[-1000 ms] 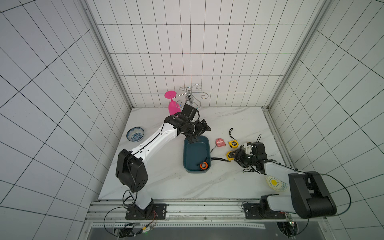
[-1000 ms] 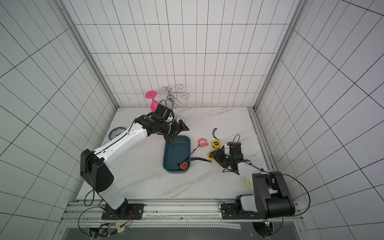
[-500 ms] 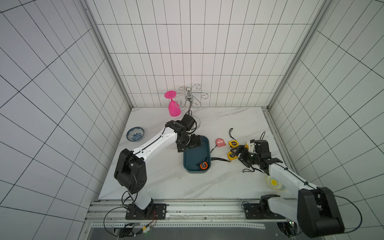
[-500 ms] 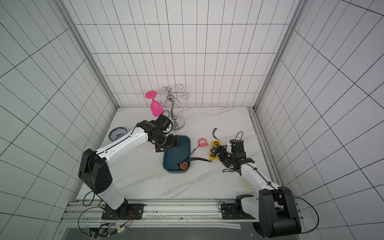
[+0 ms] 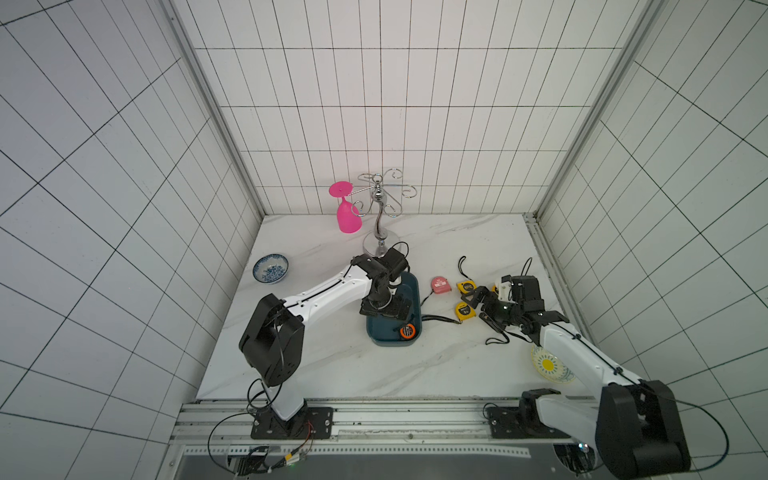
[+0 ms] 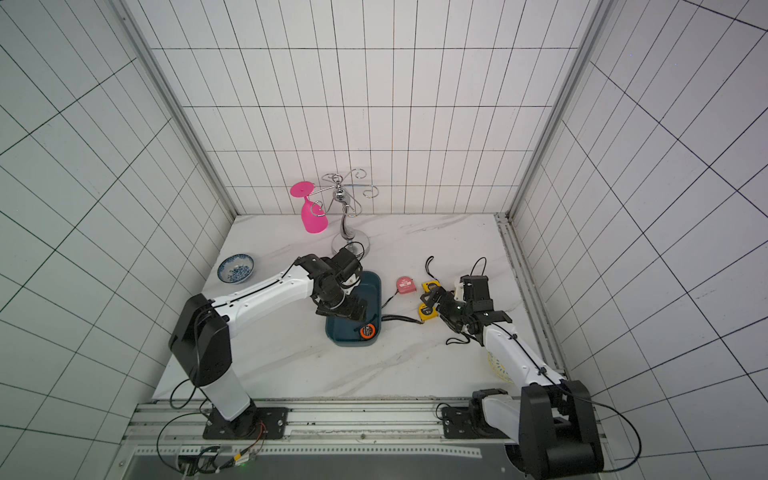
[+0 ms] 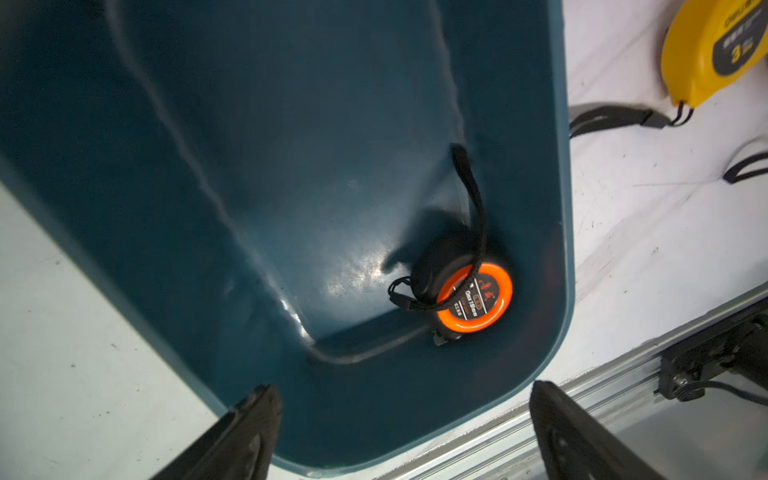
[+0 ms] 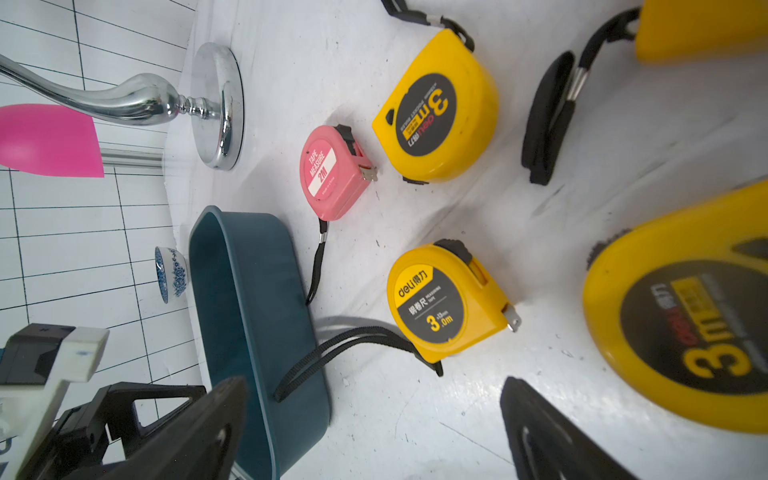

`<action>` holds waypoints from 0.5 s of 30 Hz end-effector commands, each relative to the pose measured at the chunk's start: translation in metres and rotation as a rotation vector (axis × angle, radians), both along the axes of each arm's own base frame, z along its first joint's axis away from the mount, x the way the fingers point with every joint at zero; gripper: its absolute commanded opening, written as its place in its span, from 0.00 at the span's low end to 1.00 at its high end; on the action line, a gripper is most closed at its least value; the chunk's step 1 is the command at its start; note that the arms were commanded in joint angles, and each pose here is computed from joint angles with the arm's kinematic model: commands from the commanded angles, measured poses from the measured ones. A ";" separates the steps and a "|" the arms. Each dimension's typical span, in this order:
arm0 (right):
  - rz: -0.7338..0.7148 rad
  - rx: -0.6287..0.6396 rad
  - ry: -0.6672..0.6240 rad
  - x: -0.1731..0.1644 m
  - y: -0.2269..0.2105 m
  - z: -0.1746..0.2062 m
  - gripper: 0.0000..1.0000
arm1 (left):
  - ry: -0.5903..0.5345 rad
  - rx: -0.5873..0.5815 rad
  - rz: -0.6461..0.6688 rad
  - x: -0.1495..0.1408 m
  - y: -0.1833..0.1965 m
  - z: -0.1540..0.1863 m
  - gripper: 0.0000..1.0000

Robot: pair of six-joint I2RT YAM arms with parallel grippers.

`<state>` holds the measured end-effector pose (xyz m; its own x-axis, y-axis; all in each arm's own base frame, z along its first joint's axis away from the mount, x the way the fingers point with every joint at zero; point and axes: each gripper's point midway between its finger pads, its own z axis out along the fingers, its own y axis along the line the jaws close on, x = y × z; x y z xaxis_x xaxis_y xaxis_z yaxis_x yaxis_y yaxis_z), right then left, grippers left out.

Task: Take the tape measure out of the storage box
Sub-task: Pick up the tape measure from the storage box.

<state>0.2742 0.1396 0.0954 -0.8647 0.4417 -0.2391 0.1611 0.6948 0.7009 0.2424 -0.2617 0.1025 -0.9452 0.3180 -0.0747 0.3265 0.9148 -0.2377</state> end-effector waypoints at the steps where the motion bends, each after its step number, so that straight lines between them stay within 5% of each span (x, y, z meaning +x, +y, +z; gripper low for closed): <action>1: -0.015 -0.017 -0.051 0.010 -0.005 0.019 0.99 | -0.022 0.031 -0.065 0.000 -0.002 -0.014 0.97; 15: -0.013 -0.019 -0.050 0.009 -0.005 0.019 0.99 | -0.047 0.022 -0.175 -0.011 -0.030 -0.040 0.97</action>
